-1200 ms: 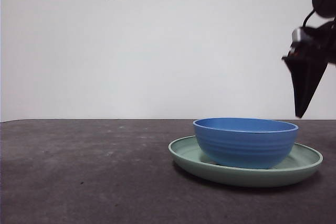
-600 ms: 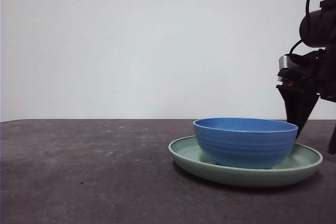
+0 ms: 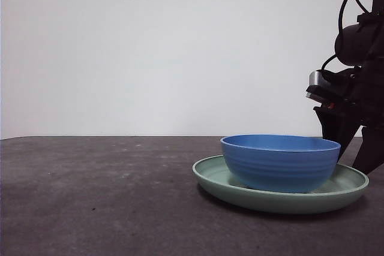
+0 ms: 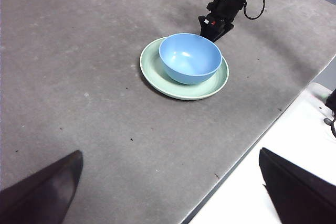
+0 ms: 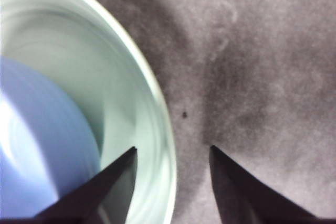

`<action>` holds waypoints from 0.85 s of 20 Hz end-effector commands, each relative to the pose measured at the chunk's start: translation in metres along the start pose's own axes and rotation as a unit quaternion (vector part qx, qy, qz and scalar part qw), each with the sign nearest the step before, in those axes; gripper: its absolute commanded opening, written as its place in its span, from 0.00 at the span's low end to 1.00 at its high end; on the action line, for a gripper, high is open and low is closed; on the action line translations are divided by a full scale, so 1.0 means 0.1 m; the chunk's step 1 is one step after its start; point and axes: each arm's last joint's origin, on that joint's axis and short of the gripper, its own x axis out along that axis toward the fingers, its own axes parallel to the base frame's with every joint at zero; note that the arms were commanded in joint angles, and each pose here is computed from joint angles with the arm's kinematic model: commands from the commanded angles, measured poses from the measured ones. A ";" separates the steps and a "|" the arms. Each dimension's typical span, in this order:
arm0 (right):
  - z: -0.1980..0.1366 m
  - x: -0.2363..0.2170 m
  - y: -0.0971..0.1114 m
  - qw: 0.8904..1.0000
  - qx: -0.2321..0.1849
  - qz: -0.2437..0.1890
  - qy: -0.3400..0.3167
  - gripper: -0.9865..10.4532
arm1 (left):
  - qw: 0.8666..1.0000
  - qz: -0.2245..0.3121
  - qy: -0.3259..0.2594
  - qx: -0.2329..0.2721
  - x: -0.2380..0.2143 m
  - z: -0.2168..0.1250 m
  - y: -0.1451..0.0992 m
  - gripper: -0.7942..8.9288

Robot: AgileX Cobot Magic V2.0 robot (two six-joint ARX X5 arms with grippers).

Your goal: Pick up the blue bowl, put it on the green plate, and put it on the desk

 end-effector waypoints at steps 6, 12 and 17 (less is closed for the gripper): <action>0.03 0.05 0.00 1.000 -0.005 0.001 0.006 0.10 | 1.000 0.000 -0.008 0.006 -0.01 0.02 0.00 0.66; 0.07 0.01 0.02 1.000 0.016 0.013 -0.001 0.10 | 1.000 0.000 -0.008 0.006 -0.01 0.02 0.00 0.66; 0.22 -0.19 0.14 0.999 0.020 0.043 -0.002 0.10 | 1.000 0.000 -0.008 0.006 -0.01 0.02 0.00 0.66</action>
